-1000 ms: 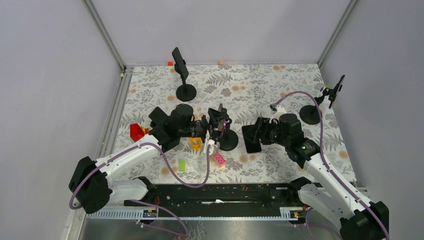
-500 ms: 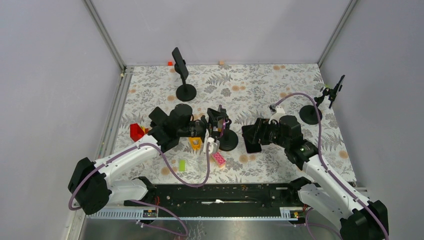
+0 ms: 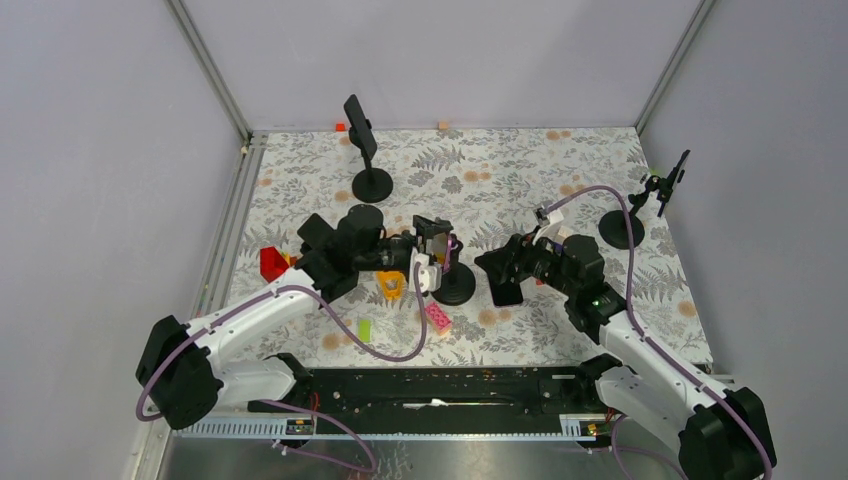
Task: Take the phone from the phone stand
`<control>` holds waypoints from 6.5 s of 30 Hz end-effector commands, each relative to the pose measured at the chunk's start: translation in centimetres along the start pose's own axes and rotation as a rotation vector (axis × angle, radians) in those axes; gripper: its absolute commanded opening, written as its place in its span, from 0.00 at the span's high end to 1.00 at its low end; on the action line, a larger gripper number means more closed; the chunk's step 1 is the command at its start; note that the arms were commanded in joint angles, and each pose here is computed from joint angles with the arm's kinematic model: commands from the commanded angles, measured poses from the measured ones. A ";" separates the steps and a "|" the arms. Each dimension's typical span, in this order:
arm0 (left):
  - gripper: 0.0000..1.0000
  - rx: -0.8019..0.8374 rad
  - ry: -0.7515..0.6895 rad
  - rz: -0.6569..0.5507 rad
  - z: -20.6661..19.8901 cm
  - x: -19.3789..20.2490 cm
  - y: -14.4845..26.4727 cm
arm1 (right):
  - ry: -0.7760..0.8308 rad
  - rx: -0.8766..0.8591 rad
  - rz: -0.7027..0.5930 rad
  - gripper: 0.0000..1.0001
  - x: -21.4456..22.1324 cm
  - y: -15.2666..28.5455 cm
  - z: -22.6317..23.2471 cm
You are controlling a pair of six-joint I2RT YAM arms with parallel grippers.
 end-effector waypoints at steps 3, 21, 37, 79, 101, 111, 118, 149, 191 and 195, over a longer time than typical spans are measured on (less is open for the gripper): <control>1.00 0.027 0.261 -0.077 1.4 -3.1 -0.9 | 0.135 -0.109 -0.104 0.26 -0.8 -0.6 0.7; 1.00 -0.129 0.756 -0.101 1.1 -3.0 -1.0 | 0.202 -0.130 -0.102 0.27 0.5 0.2 0.7; 0.97 0.031 0.917 -0.114 0.4 -2.3 -1.7 | 0.304 -0.195 -0.130 0.26 -1.0 0.1 1.2; 1.00 0.577 0.333 -0.280 -0.4 -2.1 0.2 | 0.781 -0.391 -0.108 0.27 -0.4 1.8 4.0; 1.00 0.567 0.415 -0.208 0.2 -1.9 -0.1 | 0.818 -0.356 -0.071 0.45 -1.5 -1.6 5.7; 1.00 0.432 0.569 -0.143 1.7 -2.0 -1.0 | 0.824 -0.380 -0.075 0.56 -1.6 -1.9 6.3; 1.00 0.367 0.618 -0.146 2.0 -2.2 -1.1 | 0.861 -0.394 -0.071 0.53 -2.5 -1.9 6.6; 0.21 0.324 0.770 -0.085 0.8 -0.8 -1.3 | 0.789 -0.407 -0.094 1.00 -2.3 -2.3 7.0; 1.00 0.376 0.782 -0.222 0.4 -1.4 -1.9 | 0.758 -0.359 -0.069 1.00 -2.2 -2.2 6.7; 1.00 0.389 0.936 -0.179 1.1 -1.5 -2.6 | 0.754 -0.315 -0.055 1.00 -2.7 -2.2 6.5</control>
Point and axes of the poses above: each gripper's point midway between its finger pads, its own y axis back along the fingers, its own z axis along the line the jaws close on, x = y × z, the point moved 10 cm from there along y, back along the fingers, and after that the axes turned 14 degrees about y, right-handed, at the moved point
